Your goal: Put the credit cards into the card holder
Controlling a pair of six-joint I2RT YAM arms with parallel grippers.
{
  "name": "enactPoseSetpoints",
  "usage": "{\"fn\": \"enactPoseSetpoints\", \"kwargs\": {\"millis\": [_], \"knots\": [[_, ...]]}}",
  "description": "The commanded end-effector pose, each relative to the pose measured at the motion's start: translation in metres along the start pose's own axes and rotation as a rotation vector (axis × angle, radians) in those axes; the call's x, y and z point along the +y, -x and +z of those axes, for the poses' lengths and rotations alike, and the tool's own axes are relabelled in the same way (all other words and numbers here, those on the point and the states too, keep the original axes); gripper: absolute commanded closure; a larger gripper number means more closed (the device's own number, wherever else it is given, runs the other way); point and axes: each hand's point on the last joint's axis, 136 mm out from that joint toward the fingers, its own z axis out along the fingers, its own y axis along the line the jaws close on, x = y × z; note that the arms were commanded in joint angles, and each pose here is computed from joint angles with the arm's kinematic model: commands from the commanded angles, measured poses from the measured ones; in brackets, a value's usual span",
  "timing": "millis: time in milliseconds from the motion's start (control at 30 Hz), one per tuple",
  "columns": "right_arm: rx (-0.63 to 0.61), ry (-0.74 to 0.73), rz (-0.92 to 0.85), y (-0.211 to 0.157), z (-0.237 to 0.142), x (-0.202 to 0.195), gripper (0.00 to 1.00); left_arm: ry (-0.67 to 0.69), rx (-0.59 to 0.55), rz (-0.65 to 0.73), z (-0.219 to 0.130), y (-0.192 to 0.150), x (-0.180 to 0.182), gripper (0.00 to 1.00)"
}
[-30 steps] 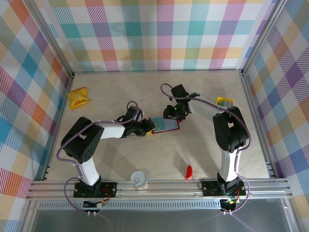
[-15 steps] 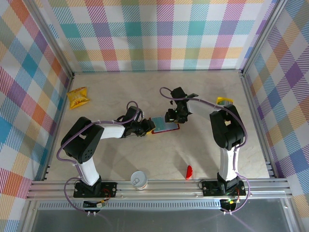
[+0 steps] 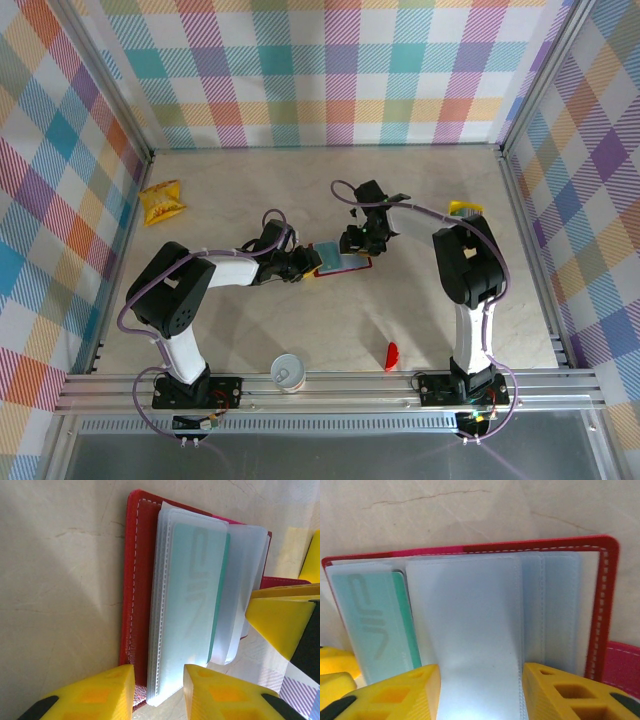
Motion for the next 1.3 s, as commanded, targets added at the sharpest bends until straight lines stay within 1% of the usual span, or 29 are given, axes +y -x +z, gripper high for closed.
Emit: {"fn": "enactPoseSetpoints", "kwargs": {"millis": [0,200,533,767,967,1100,1267], "knots": [[0.007,0.068,0.007,0.003,0.001,0.012,0.54,-0.007,-0.003,0.006,-0.004,0.002,-0.001,0.69],[-0.022,0.094,0.006,0.009,-0.009,0.02,0.56,-0.008,-0.005,0.005,-0.004,0.002,-0.001,0.69],[-0.026,0.142,0.013,0.008,-0.013,0.029,0.58,-0.01,-0.006,0.006,-0.005,0.002,-0.001,0.69],[-0.032,0.112,0.01,0.008,-0.013,0.024,0.59,-0.01,-0.006,0.006,-0.005,0.002,-0.001,0.69],[-0.093,-0.023,0.008,0.013,-0.028,0.002,0.59,-0.007,-0.006,0.006,-0.006,0.001,0.0,0.69],[-0.092,-0.074,0.004,0.013,-0.03,-0.009,0.57,-0.008,-0.006,0.006,-0.006,0.002,-0.001,0.69],[-0.065,-0.076,0.0,0.009,-0.022,-0.012,0.55,-0.008,-0.007,0.007,-0.006,0.002,-0.002,0.69]]}}
